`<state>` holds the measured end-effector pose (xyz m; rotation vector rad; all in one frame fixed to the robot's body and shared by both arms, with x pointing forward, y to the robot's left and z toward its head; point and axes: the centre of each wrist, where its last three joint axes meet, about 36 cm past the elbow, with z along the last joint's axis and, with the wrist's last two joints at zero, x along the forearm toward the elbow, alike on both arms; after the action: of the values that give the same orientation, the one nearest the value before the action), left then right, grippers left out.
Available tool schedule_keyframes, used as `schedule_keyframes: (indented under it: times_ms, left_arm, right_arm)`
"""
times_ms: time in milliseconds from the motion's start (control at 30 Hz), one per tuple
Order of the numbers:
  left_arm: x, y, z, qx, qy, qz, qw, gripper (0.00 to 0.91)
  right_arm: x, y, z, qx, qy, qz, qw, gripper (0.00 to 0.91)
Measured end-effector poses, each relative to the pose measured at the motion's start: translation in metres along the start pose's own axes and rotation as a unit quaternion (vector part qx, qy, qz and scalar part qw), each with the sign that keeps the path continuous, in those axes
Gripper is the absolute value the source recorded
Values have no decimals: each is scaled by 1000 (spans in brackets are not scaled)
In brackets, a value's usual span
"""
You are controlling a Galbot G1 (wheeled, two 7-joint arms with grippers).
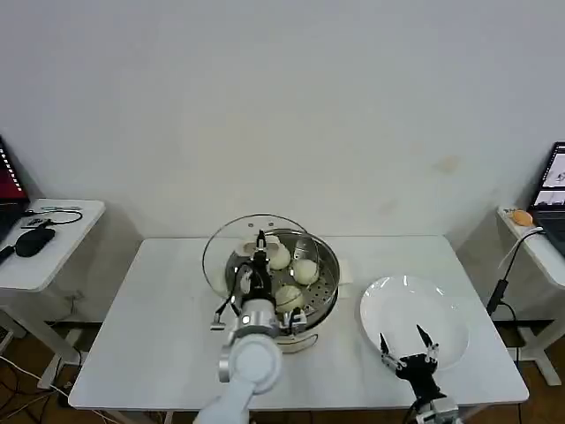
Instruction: Take steamed baozi put them in steamer then cover it.
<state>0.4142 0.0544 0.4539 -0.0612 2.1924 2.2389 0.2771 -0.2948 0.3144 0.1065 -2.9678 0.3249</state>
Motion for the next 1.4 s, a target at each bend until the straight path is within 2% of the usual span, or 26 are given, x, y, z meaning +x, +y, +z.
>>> schedule_keyframes:
  times_ms: [233, 567, 1400]
  left_arm:
    - [3, -4, -18, 13, -2, 25, 1000, 0]
    - [5, -8, -32, 12, -8, 34, 999, 0]
    - [2, -19, -42, 4, -13, 37, 999, 0]
  right_arm:
    - [-3, 3, 2, 4, 1, -5, 1000, 907]
    - [-3, 6, 8, 9, 9, -9, 1000, 907]
    - [0, 9, 16, 17, 19, -15, 1000, 907]
